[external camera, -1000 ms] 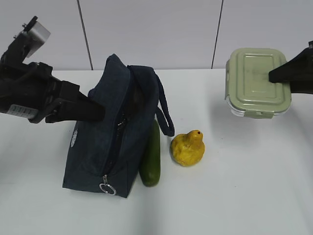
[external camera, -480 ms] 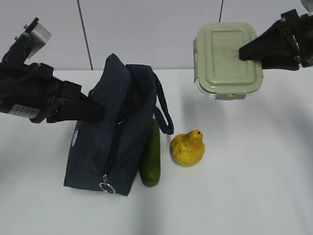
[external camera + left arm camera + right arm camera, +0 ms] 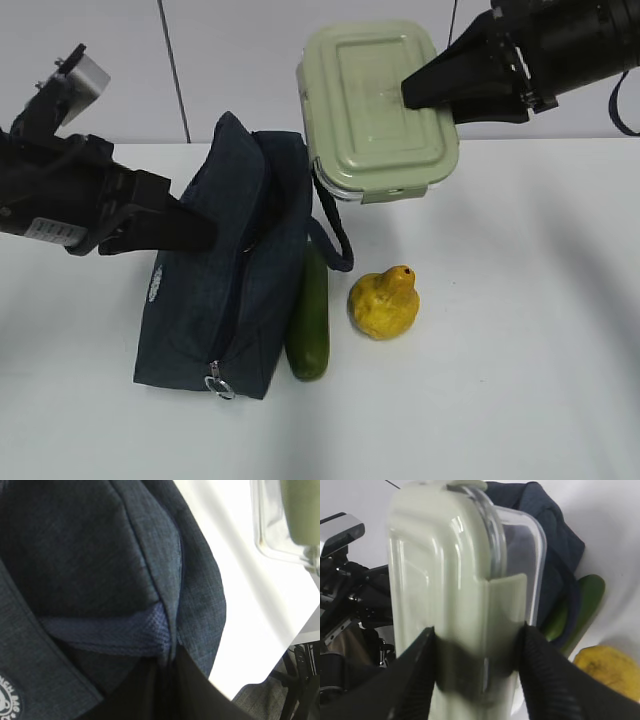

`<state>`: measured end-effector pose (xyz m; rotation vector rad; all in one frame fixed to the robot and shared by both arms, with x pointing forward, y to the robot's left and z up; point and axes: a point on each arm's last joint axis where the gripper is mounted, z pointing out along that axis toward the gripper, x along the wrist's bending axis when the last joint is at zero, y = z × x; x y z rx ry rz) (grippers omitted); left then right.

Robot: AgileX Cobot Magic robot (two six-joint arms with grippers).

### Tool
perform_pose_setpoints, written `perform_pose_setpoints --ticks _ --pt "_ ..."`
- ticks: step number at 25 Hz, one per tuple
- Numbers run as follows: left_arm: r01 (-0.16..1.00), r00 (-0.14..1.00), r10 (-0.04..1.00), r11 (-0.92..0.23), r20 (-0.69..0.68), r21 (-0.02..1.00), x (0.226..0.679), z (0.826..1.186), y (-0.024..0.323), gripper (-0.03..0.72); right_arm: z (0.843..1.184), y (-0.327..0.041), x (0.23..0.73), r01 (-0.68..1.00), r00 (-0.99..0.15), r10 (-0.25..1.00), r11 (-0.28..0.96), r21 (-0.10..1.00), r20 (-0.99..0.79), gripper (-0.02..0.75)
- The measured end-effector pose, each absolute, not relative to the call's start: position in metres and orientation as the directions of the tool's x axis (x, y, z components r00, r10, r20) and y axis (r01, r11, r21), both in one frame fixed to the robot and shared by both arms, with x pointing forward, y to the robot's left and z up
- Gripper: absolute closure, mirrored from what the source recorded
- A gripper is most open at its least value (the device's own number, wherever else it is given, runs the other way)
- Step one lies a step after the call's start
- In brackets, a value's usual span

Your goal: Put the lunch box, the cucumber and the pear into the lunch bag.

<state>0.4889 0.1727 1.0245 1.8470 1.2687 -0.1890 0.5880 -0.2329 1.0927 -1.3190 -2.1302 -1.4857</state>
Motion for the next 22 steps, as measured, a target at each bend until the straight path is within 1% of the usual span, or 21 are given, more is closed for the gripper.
perform_pose_setpoints --ticks 7,12,15,18,22 --pt "0.81 0.489 0.652 -0.092 -0.579 0.58 0.489 1.028 0.169 0.687 1.099 -0.225 0.589 0.769 -0.567 0.488 0.025 0.638 0.664 0.368" --pt "0.806 0.501 0.64 -0.099 -0.583 0.584 0.488 1.029 0.168 0.687 1.099 -0.224 0.589 0.769 -0.567 0.488 0.025 0.639 0.664 0.368" --pt "0.808 0.502 0.634 -0.102 -0.587 0.581 0.487 1.029 0.168 0.687 1.099 -0.217 0.588 0.766 -0.575 0.483 0.035 0.642 0.66 0.368" --pt "0.805 0.507 0.633 -0.106 -0.585 0.584 0.487 1.029 0.168 0.687 1.096 -0.205 0.588 0.765 -0.585 0.472 0.05 0.642 0.66 0.368" --pt "0.8 0.515 0.631 -0.112 -0.58 0.589 0.487 1.029 0.168 0.687 1.081 -0.19 0.594 0.783 -0.574 0.459 0.065 0.618 0.678 0.368"
